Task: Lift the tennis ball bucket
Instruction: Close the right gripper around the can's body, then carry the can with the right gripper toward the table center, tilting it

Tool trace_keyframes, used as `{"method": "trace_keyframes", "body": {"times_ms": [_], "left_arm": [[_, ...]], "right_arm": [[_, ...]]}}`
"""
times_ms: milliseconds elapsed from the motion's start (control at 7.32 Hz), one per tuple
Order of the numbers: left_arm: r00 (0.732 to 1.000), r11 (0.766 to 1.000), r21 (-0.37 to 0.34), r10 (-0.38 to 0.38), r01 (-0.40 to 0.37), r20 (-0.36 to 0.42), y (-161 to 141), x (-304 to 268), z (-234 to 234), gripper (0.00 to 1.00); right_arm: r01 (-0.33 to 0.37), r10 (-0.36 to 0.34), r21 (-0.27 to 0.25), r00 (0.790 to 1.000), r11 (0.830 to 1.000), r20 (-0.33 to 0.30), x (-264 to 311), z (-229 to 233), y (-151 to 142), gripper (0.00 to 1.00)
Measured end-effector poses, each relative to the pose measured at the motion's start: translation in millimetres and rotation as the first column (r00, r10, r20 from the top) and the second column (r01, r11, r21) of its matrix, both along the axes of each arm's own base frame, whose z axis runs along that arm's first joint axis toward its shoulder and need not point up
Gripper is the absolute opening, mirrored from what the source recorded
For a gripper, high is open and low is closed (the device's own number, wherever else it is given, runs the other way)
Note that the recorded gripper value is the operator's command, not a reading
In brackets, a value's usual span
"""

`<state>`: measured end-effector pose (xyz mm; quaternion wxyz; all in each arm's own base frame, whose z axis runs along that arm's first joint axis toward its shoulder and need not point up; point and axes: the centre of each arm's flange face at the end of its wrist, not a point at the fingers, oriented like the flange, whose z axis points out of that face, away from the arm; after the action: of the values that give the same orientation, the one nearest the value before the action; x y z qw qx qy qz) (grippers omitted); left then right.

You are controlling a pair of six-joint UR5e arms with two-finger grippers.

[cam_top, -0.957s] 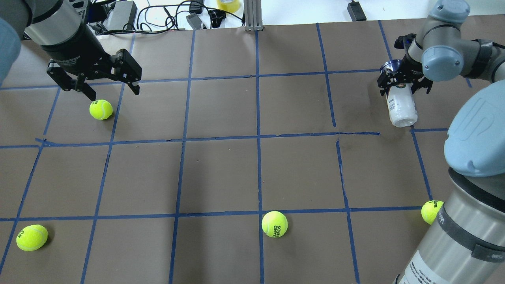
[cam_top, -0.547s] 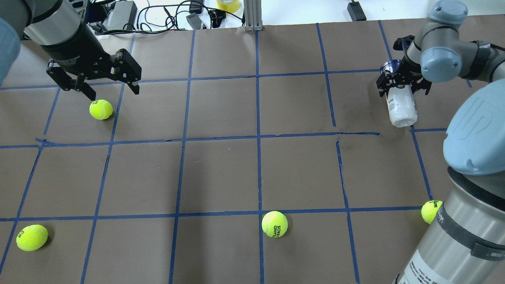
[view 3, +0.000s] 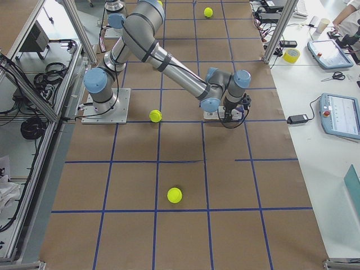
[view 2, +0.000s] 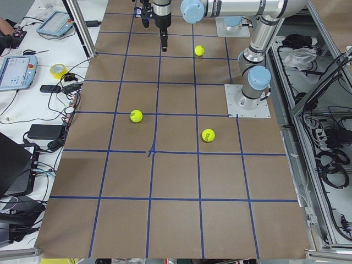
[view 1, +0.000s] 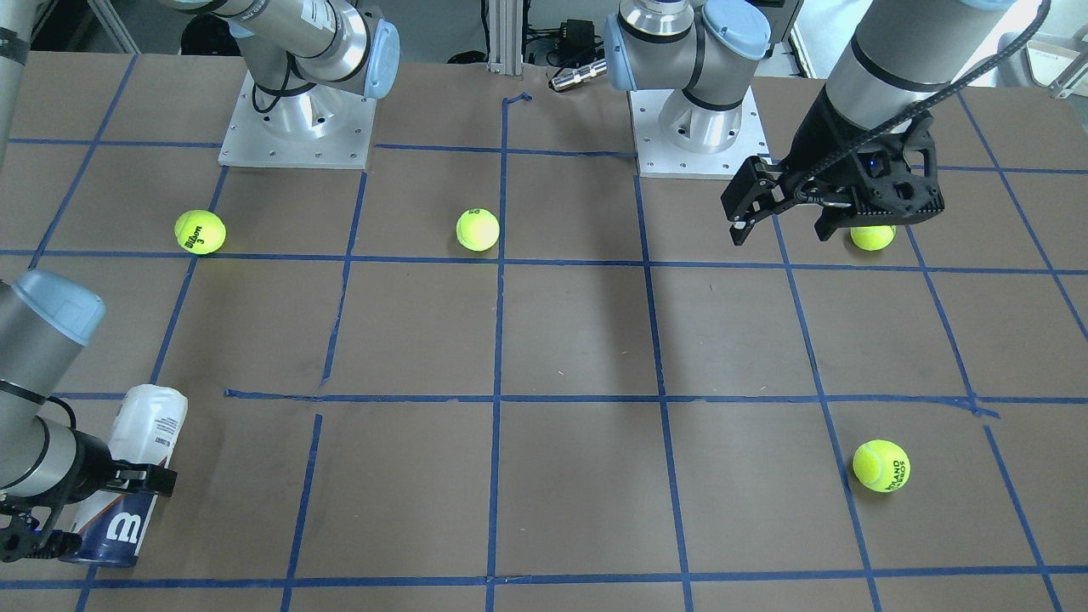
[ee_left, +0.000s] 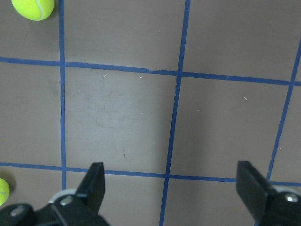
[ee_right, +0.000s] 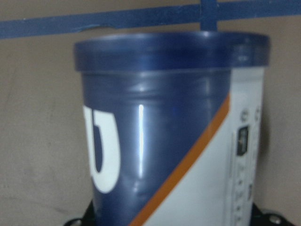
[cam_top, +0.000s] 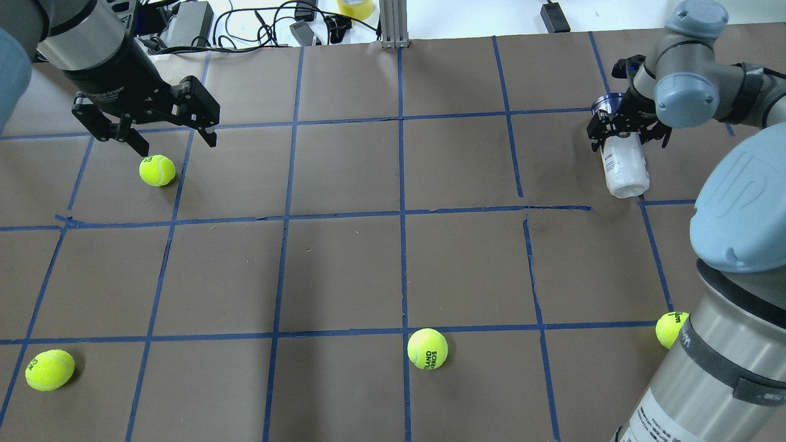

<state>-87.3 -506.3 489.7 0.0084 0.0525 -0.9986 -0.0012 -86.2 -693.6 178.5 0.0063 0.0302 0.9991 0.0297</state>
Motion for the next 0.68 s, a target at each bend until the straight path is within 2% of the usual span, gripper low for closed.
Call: {"method": "trace_keyframes", "body": {"times_ms": [410, 683], "left_arm": [[1.0, 1.0, -0.003, 0.002, -0.002, -0.001, -1, 1, 1, 1.0], [1.0, 1.0, -0.003, 0.004, -0.004, -0.001, -1, 2, 1, 1.0]], "right_arm": [[-0.005, 0.005, -0.006, 1.0, 1.0, -0.001, 3, 7, 0, 0.79], [-0.031, 0.031, -0.021, 1.0, 0.999, -0.006, 19, 21, -1, 0.8]]}}
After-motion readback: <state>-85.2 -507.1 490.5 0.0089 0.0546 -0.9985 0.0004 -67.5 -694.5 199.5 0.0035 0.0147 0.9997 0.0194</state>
